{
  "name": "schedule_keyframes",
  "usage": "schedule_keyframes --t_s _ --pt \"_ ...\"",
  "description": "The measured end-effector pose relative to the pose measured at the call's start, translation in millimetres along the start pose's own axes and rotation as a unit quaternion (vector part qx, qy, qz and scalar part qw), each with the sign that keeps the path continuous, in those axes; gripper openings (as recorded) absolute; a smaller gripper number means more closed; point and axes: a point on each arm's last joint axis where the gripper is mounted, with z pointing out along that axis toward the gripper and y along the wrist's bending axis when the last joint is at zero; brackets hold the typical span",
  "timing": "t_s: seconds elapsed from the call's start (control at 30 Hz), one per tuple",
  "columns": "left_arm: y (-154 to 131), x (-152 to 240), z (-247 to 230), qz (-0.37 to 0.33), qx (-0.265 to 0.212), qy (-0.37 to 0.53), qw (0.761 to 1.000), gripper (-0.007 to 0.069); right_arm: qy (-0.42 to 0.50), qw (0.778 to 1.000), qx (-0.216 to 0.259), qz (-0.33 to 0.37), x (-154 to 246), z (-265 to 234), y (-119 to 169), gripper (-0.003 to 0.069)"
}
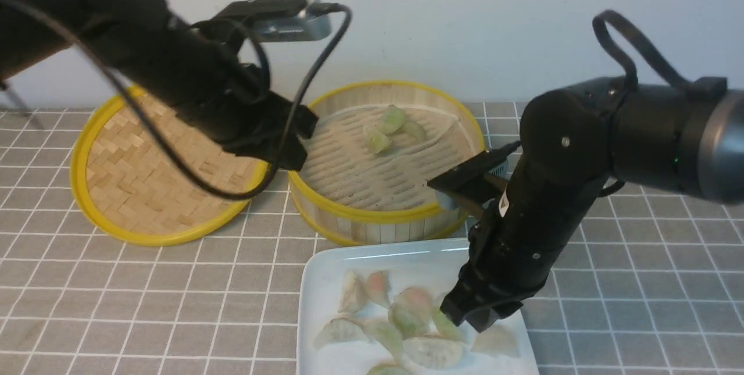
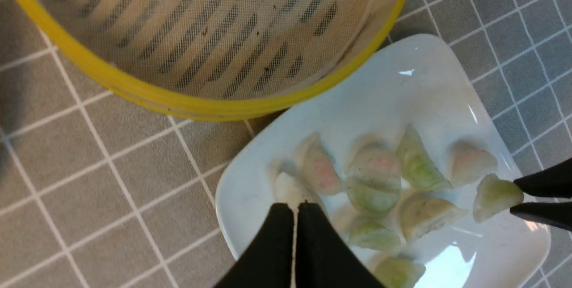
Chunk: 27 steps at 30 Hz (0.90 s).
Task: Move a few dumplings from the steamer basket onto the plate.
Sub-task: Use the right arm to put the dumpling into the plate
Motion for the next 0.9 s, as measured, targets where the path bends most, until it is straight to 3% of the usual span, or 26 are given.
schedule_keyframes --t_s 0.2,0.4,0.47,0.6,0.7,0.9 --pt "4.7 -36.1 27.0 0.02 -0.004 0.001 1.0 -0.0005 0.008 1.0 0.002 0.022 -4.0 18.3 -3.3 0.0067" --pt "12.9 -71.2 61.3 0.042 -0.013 0.005 0.999 -0.0005 0.011 0.998 0.002 0.066 -6.5 27.6 -4.5 0.02" --pt "16.9 -83.6 78.9 0.052 -0.019 -0.002 0.998 0.0 0.01 0.997 0.0 0.07 -6.6 27.6 -4.3 0.0279" --pt "22.5 -96.3 100.8 0.07 -0.037 -0.014 0.997 0.0042 0.009 0.997 0.0 0.072 -6.6 26.7 -4.1 0.0382" --pt "28.3 -99.5 121.4 0.08 -0.052 -0.013 0.995 0.0113 0.002 0.998 0.001 0.065 -6.1 21.7 -3.5 0.0436" --pt "38.7 -99.3 157.1 0.08 -0.062 -0.026 0.995 0.0386 -0.035 0.999 0.001 0.039 -3.3 -5.2 0.4 0.0461"
